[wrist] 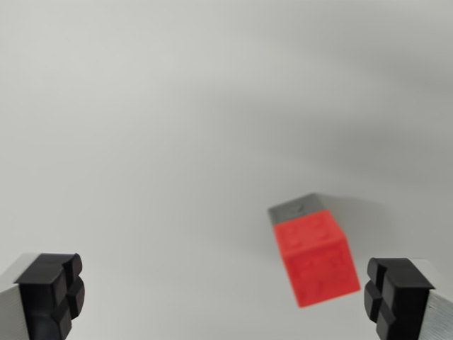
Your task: Destack cube
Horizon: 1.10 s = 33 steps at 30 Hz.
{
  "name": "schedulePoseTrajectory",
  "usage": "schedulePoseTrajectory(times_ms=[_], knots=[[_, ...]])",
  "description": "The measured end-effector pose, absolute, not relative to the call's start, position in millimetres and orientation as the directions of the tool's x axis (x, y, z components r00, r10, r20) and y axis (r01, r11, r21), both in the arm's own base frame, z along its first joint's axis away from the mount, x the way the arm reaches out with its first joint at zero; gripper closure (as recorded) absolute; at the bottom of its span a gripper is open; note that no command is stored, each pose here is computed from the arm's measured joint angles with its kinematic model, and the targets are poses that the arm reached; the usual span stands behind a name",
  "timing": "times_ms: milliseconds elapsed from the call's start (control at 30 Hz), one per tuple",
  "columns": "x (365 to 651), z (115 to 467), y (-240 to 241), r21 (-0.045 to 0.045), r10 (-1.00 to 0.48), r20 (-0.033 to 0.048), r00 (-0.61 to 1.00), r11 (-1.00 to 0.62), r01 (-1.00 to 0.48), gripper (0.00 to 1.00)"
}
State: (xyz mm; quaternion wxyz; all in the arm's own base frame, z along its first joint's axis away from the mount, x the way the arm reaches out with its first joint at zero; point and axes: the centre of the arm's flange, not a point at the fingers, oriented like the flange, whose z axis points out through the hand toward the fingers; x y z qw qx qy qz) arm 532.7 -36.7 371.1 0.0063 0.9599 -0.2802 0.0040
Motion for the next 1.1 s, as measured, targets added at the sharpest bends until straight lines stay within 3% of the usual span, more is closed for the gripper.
schedulePoseTrajectory(times_ms=[1100], knots=[[469, 289, -120, 0.0039, -0.279, -0.0019, 0.960, -0.960, -0.279, 0.00]])
